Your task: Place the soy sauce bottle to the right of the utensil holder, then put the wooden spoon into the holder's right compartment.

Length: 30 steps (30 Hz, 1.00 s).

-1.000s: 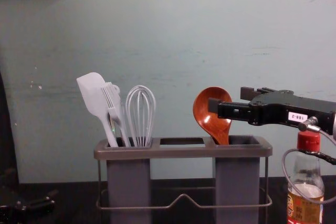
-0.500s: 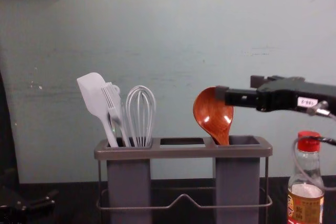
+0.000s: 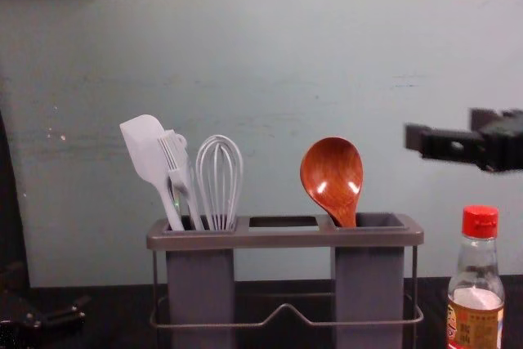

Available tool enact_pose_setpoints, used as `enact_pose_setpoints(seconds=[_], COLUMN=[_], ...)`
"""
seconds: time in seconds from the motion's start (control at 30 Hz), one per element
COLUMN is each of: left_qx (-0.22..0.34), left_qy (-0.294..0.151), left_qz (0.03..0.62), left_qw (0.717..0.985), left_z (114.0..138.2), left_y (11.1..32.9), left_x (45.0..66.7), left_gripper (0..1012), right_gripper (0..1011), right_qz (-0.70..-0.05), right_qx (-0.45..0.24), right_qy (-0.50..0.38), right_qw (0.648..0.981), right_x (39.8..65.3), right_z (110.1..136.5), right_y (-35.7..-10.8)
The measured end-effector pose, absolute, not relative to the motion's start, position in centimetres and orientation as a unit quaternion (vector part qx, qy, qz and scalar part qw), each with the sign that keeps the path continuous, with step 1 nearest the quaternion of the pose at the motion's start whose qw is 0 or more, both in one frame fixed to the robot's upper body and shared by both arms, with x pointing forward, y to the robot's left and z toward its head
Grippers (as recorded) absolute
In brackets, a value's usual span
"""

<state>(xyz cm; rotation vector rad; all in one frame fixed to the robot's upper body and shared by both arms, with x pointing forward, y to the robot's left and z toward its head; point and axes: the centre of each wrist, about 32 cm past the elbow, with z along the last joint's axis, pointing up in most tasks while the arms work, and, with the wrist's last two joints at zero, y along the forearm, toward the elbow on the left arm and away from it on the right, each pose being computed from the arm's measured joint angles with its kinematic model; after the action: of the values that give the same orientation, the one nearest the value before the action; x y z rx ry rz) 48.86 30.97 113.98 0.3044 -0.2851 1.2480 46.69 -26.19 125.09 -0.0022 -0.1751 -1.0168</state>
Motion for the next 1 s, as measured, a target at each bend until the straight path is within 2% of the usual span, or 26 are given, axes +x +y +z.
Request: enact_pose_setpoints(seconds=[0.07, 0.13, 0.23, 0.47, 0.73, 1.0], left_qx=[0.141, 0.141, 0.141, 0.141, 0.141, 0.141], left_qy=[-0.132, -0.132, -0.132, -0.132, -0.132, -0.132], left_qz=[0.580, 0.580, 0.580, 0.580, 0.580, 0.580], left_qw=[0.791, 0.791, 0.791, 0.791, 0.791, 0.791], left_z=[114.0, 114.0, 114.0, 114.0, 114.0, 114.0], left_y=[31.0, 31.0, 31.0, 31.0, 31.0, 31.0], left_x=[48.9, 48.9, 48.9, 48.9, 48.9, 48.9], left_gripper=[1005, 1005, 1005, 1005, 1005, 1005], right_gripper=[1002, 1002, 1002, 1002, 1002, 1002], right_qz=[-0.496, -0.499, -0.512, -0.541, -0.584, -0.601], right_qx=[0.001, 0.001, -0.001, -0.006, -0.026, -0.025], right_qy=[-0.080, -0.080, -0.079, -0.087, -0.114, -0.103], right_qw=[0.865, 0.863, 0.855, 0.836, 0.803, 0.792], right_x=[45.0, 44.5, 42.6, 40.2, 38.9, 38.6], right_z=[124.1, 123.9, 122.6, 120.3, 117.2, 114.4], right_y=[-26.5, -26.6, -27.0, -27.4, -27.2, -27.2])
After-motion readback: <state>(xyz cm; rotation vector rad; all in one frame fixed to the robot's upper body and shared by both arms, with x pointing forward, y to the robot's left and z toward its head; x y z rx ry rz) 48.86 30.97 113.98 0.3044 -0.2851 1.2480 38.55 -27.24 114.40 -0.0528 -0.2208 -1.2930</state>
